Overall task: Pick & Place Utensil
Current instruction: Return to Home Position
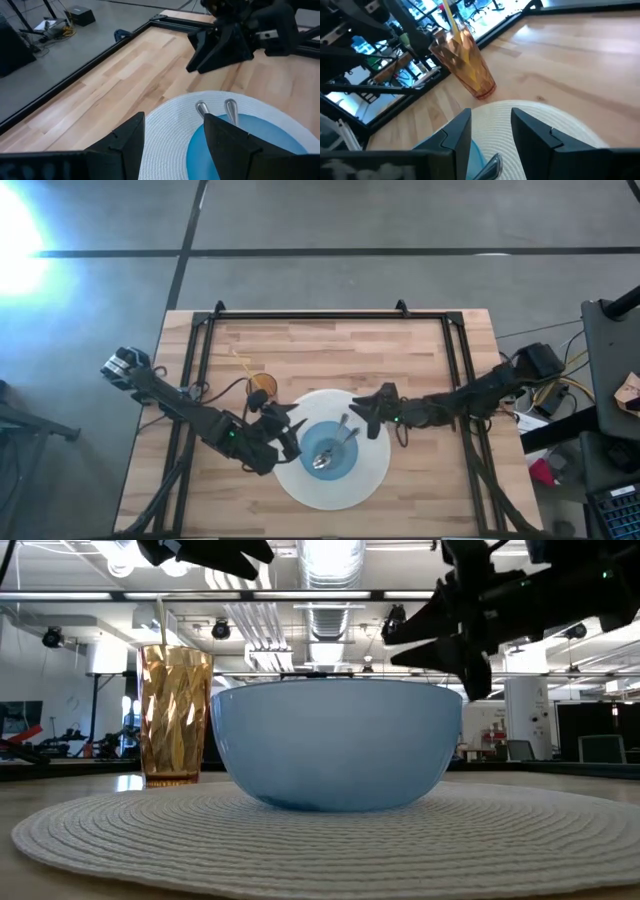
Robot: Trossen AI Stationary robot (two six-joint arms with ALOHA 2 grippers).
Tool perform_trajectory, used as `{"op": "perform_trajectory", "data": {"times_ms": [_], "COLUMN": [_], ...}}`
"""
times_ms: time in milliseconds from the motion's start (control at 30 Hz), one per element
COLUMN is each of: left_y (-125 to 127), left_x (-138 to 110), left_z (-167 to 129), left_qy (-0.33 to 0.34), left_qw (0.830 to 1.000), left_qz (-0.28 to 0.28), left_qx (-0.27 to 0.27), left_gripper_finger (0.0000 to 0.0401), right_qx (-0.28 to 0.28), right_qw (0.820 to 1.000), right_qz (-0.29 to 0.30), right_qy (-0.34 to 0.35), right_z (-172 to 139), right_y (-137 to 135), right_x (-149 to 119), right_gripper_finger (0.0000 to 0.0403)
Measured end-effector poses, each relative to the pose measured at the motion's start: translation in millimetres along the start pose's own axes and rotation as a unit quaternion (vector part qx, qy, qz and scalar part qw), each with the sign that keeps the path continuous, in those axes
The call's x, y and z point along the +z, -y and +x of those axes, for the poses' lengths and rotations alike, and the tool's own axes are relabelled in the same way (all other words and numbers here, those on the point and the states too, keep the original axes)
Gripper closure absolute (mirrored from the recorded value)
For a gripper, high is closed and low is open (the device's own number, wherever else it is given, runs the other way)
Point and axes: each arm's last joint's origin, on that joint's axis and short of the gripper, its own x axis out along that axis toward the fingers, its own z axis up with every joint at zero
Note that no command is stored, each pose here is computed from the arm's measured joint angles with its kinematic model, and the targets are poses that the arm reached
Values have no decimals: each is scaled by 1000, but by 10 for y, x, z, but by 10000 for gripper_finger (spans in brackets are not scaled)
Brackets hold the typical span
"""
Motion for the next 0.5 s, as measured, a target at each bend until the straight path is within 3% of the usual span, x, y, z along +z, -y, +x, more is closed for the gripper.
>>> {"op": "perform_trajectory", "data": {"times_ms": [500], "left_y": [-240], "left_x": [245], "left_z": [-56], "left_qy": [-41], "left_qw": [996], "left_qz": [11], "left_qx": [-81], "left_gripper_finger": [204], "right_qx": [75], "right_qw": [993], "right_qz": [-92], "right_qy": [-24], "right_z": [-376], "right_y": [-53], "right_x": [503], "right_gripper_finger": [280]}}
